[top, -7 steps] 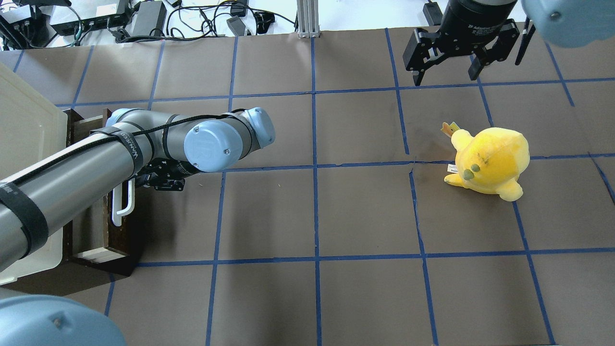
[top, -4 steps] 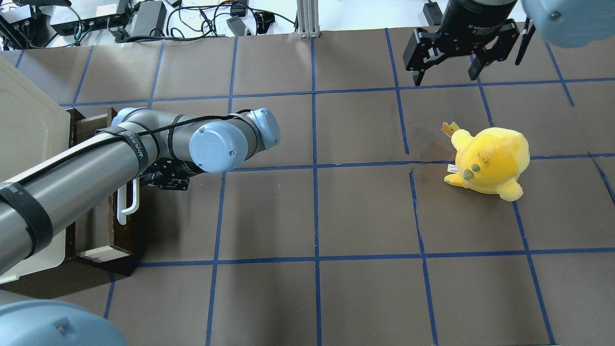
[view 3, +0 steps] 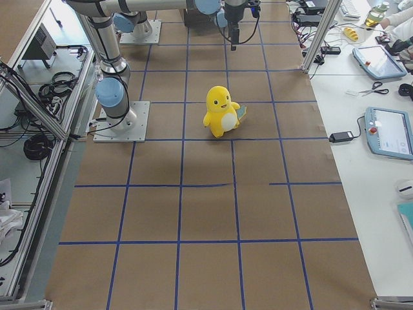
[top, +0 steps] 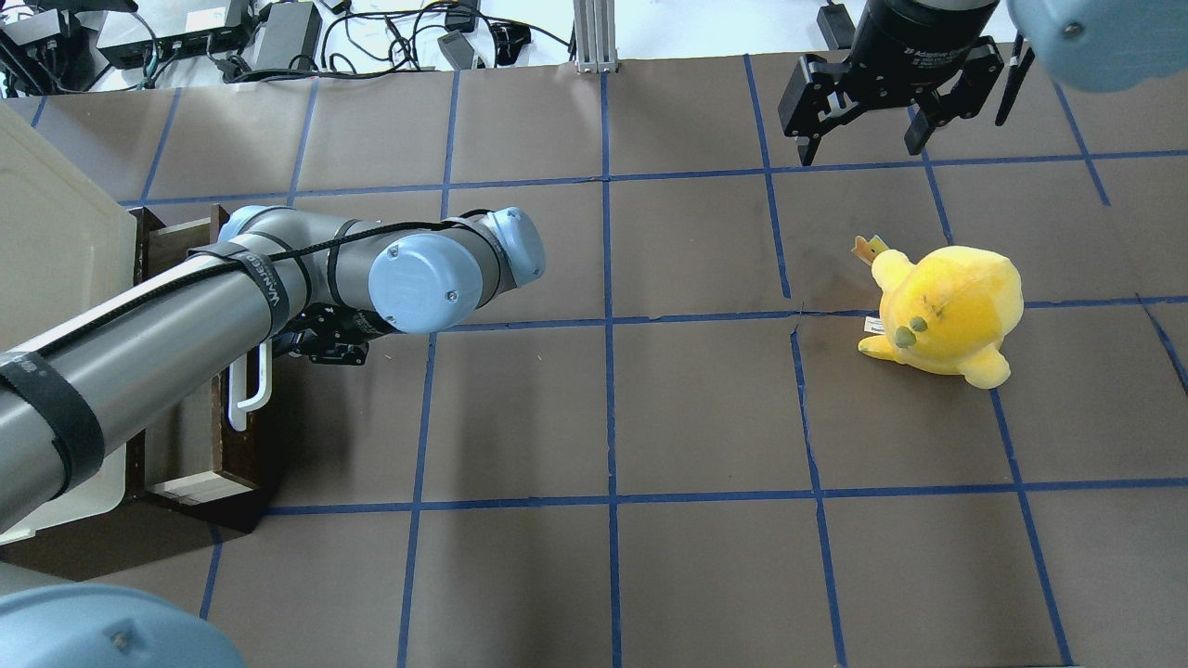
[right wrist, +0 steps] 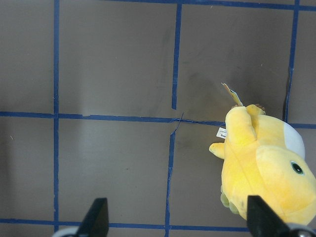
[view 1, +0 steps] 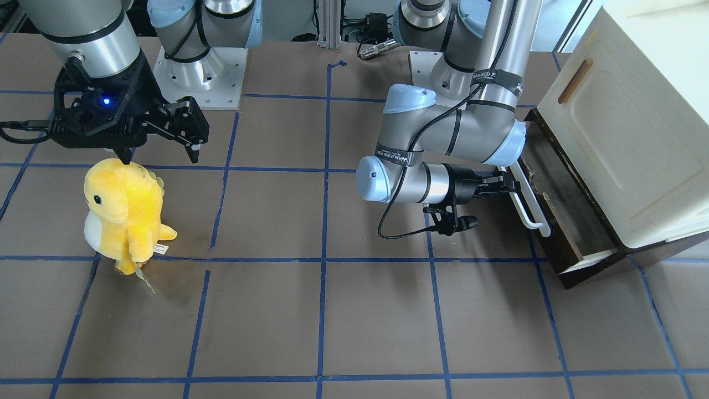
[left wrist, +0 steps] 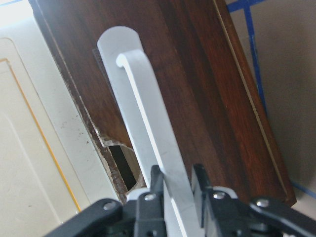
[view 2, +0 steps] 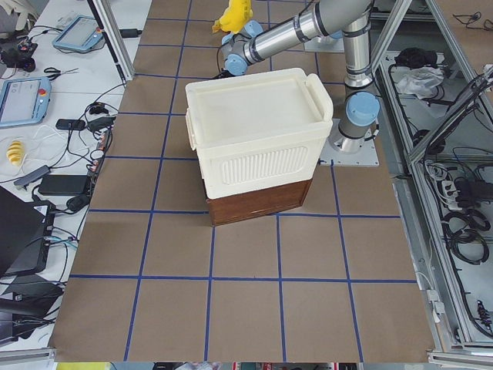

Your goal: Pull drawer sideways

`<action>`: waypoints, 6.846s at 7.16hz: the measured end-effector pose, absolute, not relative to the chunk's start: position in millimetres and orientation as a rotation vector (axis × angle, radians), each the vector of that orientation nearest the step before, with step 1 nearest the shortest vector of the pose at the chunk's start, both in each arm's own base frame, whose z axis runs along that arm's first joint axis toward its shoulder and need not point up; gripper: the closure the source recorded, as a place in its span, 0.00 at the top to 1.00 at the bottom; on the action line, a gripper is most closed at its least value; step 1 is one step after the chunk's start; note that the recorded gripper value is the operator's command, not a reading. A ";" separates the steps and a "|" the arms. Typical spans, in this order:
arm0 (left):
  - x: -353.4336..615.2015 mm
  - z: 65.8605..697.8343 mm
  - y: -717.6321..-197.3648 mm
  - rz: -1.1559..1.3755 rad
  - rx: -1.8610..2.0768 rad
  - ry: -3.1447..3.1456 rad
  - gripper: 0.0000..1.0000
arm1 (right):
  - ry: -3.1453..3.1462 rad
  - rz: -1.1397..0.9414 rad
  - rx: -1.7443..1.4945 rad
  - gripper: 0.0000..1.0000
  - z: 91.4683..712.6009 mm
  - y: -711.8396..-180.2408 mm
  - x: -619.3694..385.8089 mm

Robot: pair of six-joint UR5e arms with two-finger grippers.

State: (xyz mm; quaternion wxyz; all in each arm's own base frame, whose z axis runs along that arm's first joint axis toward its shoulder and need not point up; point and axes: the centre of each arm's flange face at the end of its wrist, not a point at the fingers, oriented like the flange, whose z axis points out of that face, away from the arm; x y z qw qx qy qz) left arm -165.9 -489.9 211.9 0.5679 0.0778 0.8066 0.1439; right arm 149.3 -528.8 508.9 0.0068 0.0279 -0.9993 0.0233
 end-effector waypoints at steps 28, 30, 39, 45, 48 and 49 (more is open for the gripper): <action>-194.3 216.4 -500.9 0.334 0.194 1.948 0.26 | -3.126 0.073 0.086 1.00 508.9 -528.8 149.4; -199.0 216.7 -500.0 0.329 0.199 1.951 0.36 | -3.126 0.073 0.086 1.00 508.9 -528.8 149.4; -226.2 352.0 -511.9 0.337 0.283 2.325 1.00 | -3.126 0.073 0.086 1.00 509.0 -528.7 149.4; -203.7 487.9 -477.2 0.124 0.220 2.890 1.00 | -3.126 0.073 0.086 1.00 508.9 -528.8 149.4; -158.9 506.8 -493.2 0.004 0.085 3.028 1.00 | -3.126 0.073 0.086 1.00 508.9 -528.8 149.4; -156.7 507.7 -493.6 -0.009 0.067 3.045 1.00 | -3.126 0.073 0.087 1.00 509.0 -528.8 149.4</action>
